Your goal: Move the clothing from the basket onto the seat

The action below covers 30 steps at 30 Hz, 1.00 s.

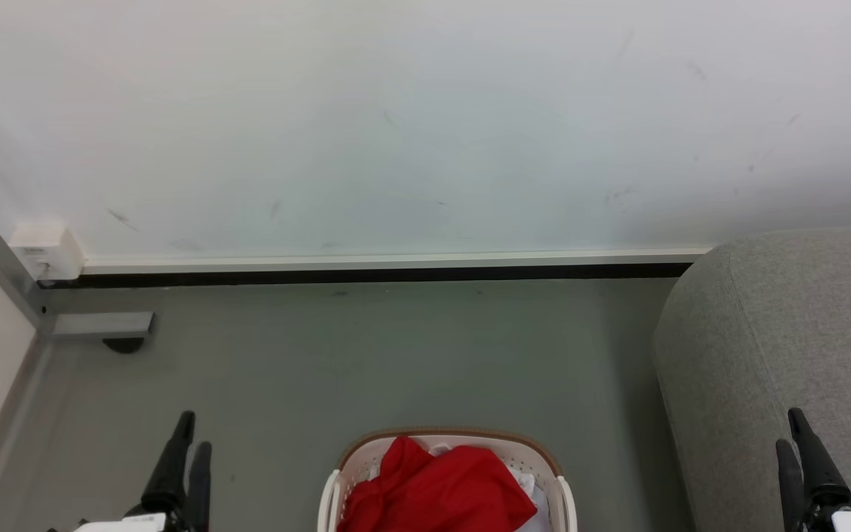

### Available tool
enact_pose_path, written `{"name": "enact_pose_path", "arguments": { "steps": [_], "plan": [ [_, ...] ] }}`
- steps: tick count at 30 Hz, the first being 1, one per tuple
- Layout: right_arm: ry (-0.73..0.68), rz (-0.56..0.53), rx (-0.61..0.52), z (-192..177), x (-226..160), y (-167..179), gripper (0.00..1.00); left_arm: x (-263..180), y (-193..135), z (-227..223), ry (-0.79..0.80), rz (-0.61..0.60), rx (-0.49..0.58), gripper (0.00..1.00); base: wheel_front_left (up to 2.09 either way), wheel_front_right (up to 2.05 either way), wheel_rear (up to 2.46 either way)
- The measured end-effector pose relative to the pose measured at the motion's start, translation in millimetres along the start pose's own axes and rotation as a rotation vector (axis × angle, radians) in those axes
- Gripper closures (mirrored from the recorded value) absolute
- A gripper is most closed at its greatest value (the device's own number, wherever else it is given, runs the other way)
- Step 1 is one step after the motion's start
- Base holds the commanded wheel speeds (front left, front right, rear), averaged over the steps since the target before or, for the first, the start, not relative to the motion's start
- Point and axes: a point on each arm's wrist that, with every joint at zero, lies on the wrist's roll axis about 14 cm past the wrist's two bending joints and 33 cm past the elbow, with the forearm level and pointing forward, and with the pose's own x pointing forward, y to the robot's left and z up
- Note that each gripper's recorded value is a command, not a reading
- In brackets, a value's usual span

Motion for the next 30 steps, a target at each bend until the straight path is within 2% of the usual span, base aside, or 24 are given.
{"name": "enact_pose_path", "arguments": {
  "steps": [6,12,30],
  "plan": [
    [-0.013,-0.014,-0.029,-2,-1,-4,0.0,0,3,-6,-0.001,0.014,0.014,0.0,0.0,0.0,0.0],
    [-0.02,-0.023,-0.132,-3,-1,-5,0.0,1,4,-9,-0.007,0.029,0.071,0.0,0.0,0.0,0.0],
    [-0.01,0.014,-0.547,-14,2,9,0.0,4,4,-20,0.001,0.06,0.431,0.0,0.0,0.0,0.0]
  ]
}}
